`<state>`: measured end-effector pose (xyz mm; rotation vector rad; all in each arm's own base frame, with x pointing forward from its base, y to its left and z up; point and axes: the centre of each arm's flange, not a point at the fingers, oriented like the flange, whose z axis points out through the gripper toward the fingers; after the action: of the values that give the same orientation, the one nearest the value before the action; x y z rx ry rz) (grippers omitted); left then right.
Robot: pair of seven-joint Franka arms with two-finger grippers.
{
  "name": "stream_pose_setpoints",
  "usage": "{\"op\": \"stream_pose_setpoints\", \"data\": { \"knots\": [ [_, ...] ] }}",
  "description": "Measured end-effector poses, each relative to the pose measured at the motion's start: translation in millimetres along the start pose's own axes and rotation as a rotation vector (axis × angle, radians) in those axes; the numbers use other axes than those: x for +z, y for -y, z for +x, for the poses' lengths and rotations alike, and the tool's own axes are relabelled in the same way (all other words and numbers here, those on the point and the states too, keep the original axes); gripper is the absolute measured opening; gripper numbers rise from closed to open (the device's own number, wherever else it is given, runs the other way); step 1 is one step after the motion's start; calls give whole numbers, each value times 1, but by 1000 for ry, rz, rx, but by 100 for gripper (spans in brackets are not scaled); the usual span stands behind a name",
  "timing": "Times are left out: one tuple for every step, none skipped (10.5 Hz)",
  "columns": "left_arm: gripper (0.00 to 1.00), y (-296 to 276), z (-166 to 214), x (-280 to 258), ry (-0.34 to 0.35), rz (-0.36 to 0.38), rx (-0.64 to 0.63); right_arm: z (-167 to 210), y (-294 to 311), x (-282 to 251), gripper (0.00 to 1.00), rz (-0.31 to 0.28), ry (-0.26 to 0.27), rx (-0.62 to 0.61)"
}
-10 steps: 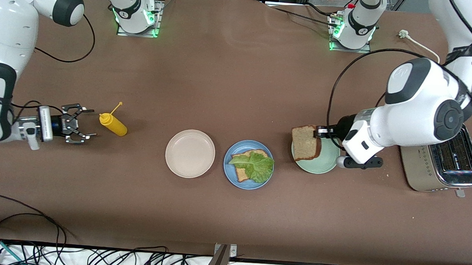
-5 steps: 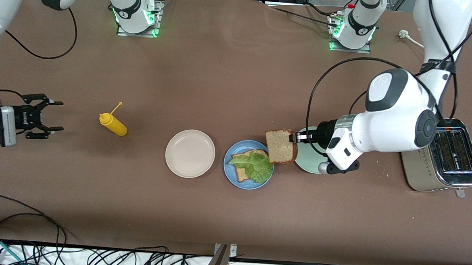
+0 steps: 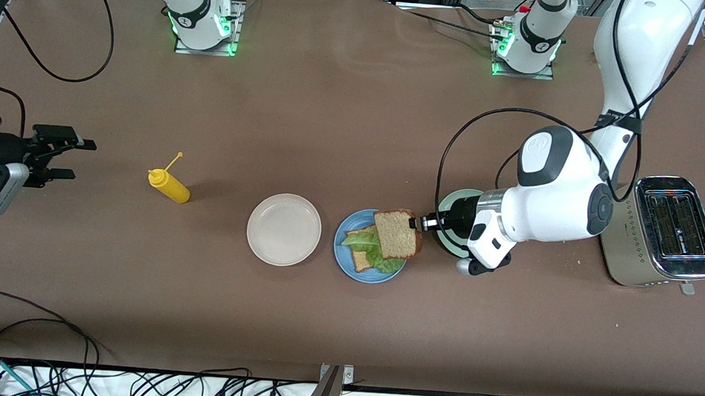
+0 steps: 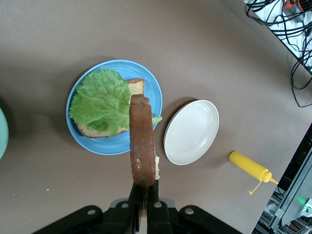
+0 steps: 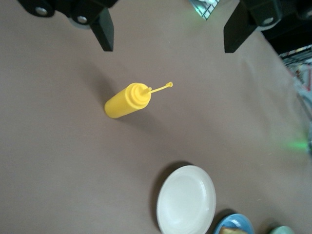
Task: Make sandwich in blue plate with both arms
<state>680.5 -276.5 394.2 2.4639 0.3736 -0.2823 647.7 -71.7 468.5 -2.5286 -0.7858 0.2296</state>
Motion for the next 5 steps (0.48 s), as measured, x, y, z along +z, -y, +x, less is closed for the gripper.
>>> {"op": "stream_pose_setpoints", "data": {
  "knots": [
    [7, -1, 0, 8, 2, -2, 1, 10, 15, -4, 100, -76, 19, 40],
    [7, -6, -2, 16, -4, -7, 7, 20, 36, -8, 100, -145, 36, 58],
    [7, -13, -6, 26, -12, -12, 8, 30, 57, -11, 100, -192, 45, 61],
    [7, -18, -9, 39, -22, -10, -4, 35, 69, -12, 100, -211, 48, 62],
    [7, -22, -10, 53, -41, -7, -13, 37, 71, -12, 100, -217, 47, 64]
  ]
}}
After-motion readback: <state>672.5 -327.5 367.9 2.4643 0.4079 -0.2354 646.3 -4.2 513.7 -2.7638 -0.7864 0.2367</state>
